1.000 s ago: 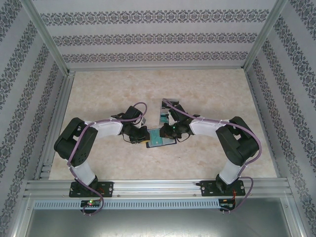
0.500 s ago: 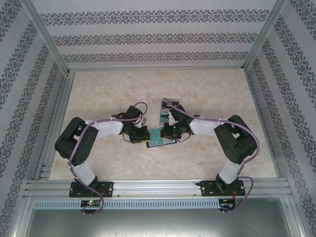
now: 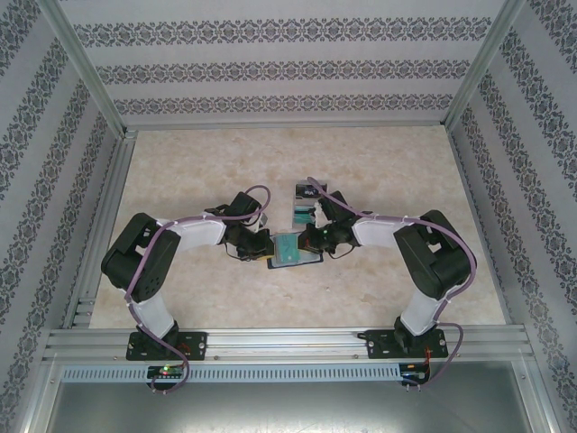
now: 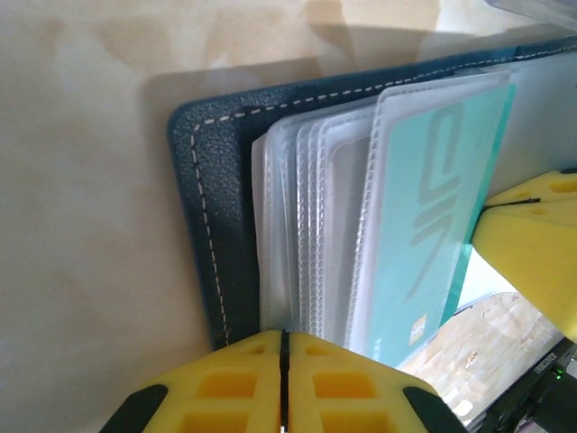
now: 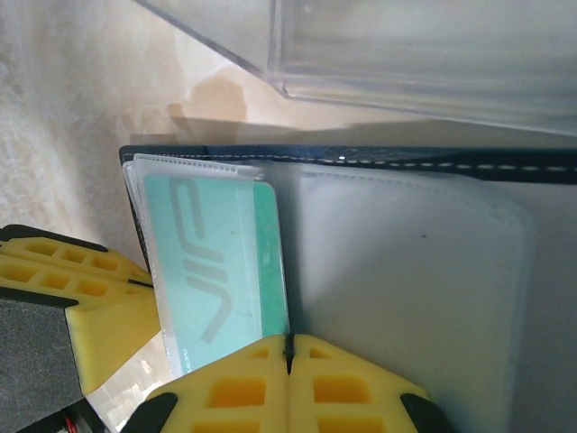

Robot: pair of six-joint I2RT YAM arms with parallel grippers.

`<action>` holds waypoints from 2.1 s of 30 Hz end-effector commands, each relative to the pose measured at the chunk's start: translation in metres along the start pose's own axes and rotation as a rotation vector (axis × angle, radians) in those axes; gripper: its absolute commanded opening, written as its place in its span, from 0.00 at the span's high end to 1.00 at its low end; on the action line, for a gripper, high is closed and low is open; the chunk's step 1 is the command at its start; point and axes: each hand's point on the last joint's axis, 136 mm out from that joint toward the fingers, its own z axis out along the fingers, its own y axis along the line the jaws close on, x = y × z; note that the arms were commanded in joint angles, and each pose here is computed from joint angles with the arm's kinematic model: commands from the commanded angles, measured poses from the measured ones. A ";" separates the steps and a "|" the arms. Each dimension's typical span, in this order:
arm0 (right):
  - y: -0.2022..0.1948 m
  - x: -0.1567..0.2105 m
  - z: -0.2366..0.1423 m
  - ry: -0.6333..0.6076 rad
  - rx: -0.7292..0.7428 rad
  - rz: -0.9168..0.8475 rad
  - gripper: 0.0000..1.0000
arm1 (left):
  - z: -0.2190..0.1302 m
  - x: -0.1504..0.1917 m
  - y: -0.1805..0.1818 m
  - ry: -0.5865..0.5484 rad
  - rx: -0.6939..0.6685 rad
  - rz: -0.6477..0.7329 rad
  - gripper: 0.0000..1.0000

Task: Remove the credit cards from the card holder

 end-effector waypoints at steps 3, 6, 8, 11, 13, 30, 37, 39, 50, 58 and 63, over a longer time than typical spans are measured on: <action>-0.007 0.002 -0.008 -0.013 0.002 0.008 1.00 | 0.001 0.002 0.013 0.018 -0.058 -0.011 0.90; -0.004 0.001 -0.006 -0.011 -0.011 0.002 0.93 | 0.002 0.002 0.013 0.021 -0.054 -0.010 0.90; -0.002 0.001 -0.005 -0.010 -0.014 0.000 0.87 | 0.001 0.001 0.011 0.020 -0.051 -0.007 0.90; 0.000 0.002 -0.004 -0.008 -0.014 -0.009 0.83 | 0.002 0.002 0.012 0.022 -0.051 -0.008 0.91; 0.000 0.003 -0.002 -0.004 -0.011 -0.008 0.83 | 0.001 0.002 0.012 0.021 -0.050 -0.007 0.90; 0.007 0.010 0.014 0.021 -0.013 -0.020 0.83 | 0.000 0.004 0.011 0.021 -0.044 -0.001 0.91; 0.012 0.008 0.014 0.018 -0.044 -0.019 0.78 | 0.001 0.004 0.011 0.021 -0.042 -0.006 0.91; 0.013 0.009 0.015 0.022 -0.049 -0.019 0.80 | 0.000 0.004 0.011 0.021 -0.042 -0.006 0.91; 0.006 0.008 0.005 -0.003 -0.047 -0.003 1.00 | 0.000 0.005 0.014 0.021 -0.050 -0.007 0.91; -0.004 0.007 -0.013 -0.035 -0.021 0.001 1.00 | 0.000 0.007 0.016 0.023 -0.062 -0.004 0.91; -0.014 0.009 -0.018 -0.039 -0.013 0.019 1.00 | -0.001 0.008 0.017 0.024 -0.063 -0.003 0.91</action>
